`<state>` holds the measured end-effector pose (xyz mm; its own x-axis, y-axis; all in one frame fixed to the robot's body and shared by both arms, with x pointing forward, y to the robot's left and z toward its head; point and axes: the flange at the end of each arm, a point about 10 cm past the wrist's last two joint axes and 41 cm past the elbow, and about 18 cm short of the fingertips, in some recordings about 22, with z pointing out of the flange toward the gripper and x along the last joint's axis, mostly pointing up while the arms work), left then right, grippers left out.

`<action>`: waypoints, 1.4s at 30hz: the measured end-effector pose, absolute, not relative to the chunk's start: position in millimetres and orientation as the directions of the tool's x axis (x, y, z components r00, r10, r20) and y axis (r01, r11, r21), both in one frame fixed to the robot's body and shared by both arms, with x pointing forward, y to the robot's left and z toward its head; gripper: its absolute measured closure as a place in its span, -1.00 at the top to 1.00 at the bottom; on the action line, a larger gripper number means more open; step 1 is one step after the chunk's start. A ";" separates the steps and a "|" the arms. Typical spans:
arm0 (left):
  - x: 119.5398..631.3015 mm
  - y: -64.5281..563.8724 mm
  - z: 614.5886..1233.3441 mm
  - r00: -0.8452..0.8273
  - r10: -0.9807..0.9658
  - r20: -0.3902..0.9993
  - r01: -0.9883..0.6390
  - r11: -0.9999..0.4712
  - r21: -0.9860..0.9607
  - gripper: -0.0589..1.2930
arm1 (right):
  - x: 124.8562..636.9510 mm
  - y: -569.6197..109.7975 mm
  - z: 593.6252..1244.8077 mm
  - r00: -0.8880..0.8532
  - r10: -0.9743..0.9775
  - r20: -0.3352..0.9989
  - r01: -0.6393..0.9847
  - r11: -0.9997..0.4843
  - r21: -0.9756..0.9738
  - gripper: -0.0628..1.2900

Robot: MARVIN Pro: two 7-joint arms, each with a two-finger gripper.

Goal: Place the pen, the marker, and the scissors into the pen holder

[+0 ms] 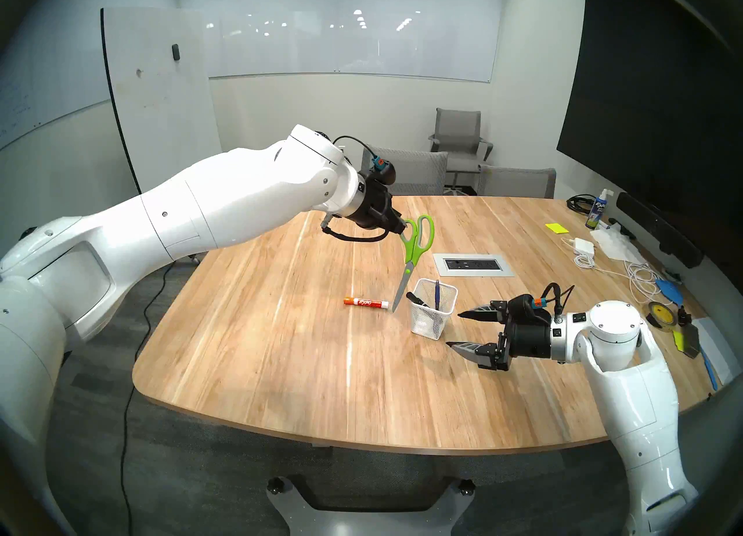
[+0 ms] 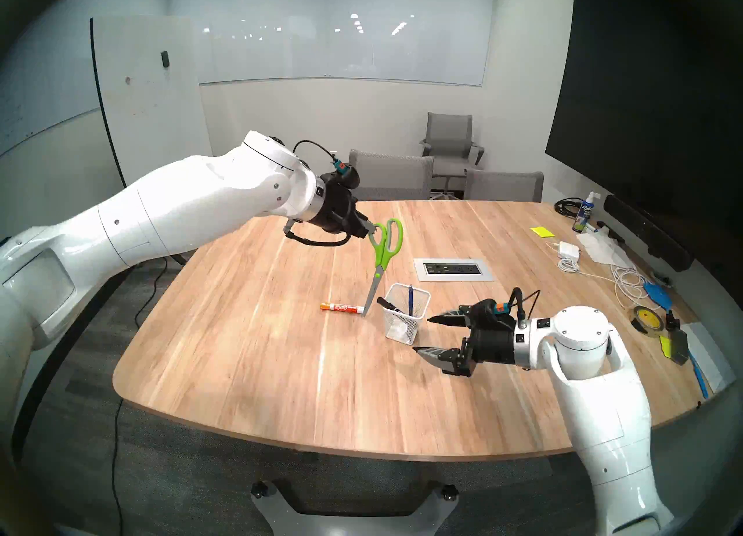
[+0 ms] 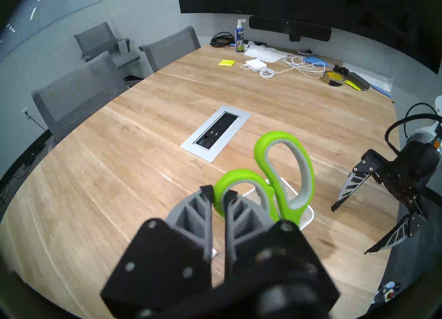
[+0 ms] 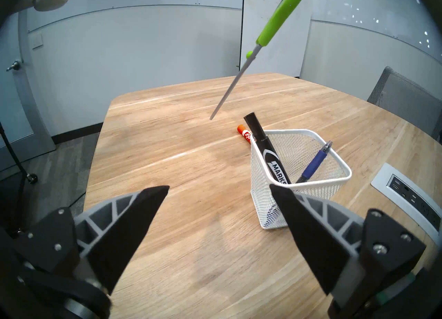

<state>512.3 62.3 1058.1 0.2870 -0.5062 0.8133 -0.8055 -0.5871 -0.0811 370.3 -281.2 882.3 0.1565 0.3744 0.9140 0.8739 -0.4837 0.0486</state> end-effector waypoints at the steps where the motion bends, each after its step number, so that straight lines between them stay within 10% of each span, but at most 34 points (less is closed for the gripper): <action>1: 512.0 60.6 1059.6 0.282 -0.503 0.817 -0.807 -0.585 -0.081 -0.80 | 370.3 -281.2 882.3 0.156 0.374 0.914 0.874 -0.484 0.049 0.87; 42: 524.8 38.2 1043.6 0.089 -0.437 0.895 -0.836 -0.522 -0.172 -0.80 | 370.3 -281.3 882.3 0.156 0.374 0.914 0.874 -0.484 0.049 0.87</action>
